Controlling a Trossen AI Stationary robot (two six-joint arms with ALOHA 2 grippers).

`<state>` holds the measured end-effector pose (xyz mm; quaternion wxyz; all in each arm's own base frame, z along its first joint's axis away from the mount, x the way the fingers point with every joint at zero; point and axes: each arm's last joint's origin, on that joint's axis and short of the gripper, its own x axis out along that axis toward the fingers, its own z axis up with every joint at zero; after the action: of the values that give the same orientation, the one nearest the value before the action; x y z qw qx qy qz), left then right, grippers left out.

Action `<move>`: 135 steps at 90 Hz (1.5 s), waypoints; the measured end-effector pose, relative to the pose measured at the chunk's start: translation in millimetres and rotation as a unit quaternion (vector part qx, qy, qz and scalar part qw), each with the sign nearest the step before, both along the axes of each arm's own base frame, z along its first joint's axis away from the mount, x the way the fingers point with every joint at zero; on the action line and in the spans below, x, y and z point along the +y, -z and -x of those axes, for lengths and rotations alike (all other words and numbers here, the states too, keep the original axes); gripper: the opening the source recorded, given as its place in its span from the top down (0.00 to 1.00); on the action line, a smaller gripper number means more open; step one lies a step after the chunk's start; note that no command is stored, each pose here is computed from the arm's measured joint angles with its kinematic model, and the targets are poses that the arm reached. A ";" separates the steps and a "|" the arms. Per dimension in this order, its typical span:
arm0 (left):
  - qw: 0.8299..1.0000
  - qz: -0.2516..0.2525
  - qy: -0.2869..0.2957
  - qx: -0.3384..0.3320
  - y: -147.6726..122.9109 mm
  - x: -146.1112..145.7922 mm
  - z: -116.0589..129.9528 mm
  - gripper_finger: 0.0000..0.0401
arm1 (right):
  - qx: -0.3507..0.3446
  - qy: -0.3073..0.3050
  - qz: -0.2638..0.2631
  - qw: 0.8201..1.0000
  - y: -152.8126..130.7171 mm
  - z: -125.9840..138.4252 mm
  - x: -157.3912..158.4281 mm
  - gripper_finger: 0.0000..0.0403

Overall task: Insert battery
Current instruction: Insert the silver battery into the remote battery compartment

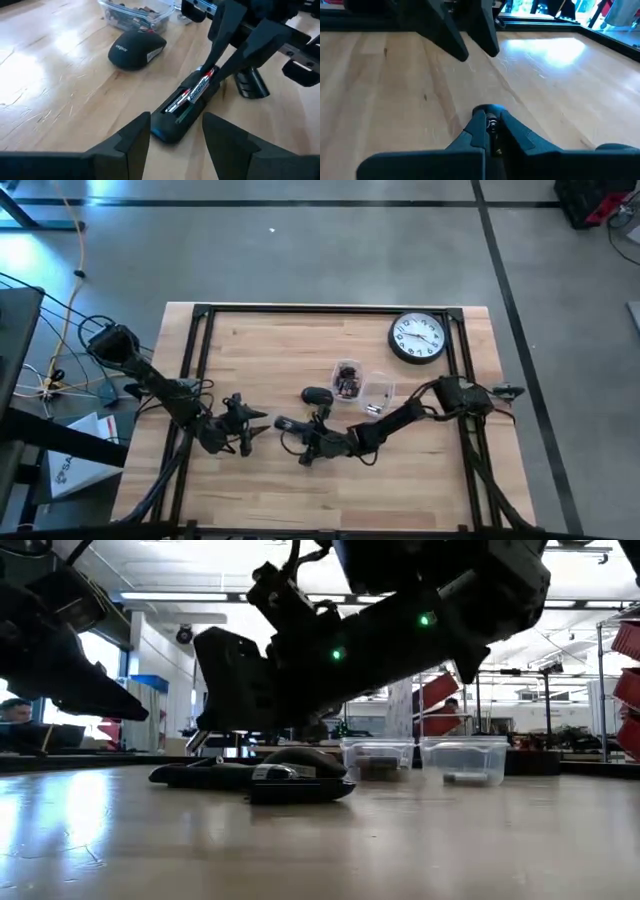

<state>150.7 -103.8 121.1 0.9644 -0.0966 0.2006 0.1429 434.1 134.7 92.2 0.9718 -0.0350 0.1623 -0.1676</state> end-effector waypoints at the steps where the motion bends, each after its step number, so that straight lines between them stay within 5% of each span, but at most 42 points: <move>1: 1.000 0.000 0.000 0.000 0.0 0.0 0.0 0.59 | 0.001 0.000 0.000 1.000 0.5 0.0 -0.2 1.00; 64: 1.000 0.000 0.000 -0.005 -0.9 -0.4 -0.5 0.59 | 0.024 -0.015 -0.022 0.999 10.1 -1.6 -8.2 1.00; 135: 1.000 0.001 0.000 -0.005 -1.0 -0.4 -0.6 0.59 | 0.013 -0.011 -0.045 0.999 8.1 -3.2 -11.5 0.83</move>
<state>151.3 -104.3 122.1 0.9653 -0.0978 0.1958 0.1423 437.3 123.2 84.1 0.9721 0.0051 0.1815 -0.1486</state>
